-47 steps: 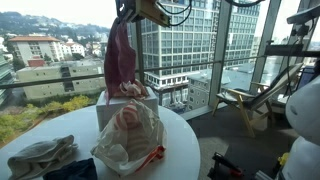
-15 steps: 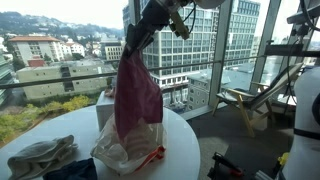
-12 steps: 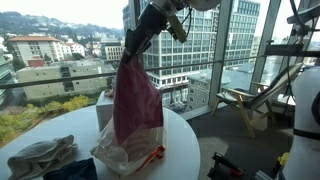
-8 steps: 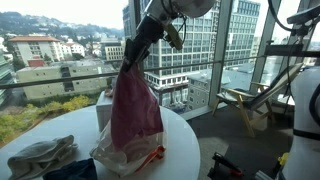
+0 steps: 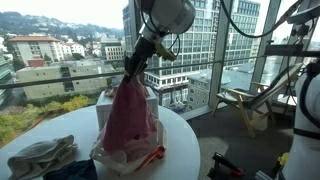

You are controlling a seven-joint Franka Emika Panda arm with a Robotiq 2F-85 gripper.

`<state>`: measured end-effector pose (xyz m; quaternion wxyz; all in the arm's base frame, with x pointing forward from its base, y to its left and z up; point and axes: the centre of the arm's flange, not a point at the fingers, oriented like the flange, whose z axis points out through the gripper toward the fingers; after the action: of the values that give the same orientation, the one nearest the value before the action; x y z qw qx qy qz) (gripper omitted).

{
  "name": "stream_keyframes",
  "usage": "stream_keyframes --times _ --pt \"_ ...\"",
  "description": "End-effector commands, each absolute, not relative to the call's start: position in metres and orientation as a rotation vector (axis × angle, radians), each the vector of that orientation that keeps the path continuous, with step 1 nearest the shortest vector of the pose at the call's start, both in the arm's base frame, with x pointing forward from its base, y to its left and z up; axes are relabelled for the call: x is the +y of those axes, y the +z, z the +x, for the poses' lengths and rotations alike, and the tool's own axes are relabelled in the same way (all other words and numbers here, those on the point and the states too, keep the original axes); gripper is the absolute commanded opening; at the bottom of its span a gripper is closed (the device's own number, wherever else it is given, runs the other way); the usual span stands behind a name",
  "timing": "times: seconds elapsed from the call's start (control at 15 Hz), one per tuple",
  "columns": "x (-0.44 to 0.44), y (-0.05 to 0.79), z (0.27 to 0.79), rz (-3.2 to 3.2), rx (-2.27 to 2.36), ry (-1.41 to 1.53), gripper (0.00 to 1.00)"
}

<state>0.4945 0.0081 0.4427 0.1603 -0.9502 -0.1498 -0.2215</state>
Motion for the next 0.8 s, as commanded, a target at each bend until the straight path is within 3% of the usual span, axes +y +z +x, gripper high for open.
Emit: stream_keyframes --times 0.0,0.4,0.73 --pt "-0.006 0.441 0.520 -2.838 -0.307 -0.644 0.03" --pt "-0.018 0.424 0.521 -3.153 -0.145 -0.511 0.03" --pt "0.007 0.400 0.529 -3.185 -0.363 -0.436 0.03"
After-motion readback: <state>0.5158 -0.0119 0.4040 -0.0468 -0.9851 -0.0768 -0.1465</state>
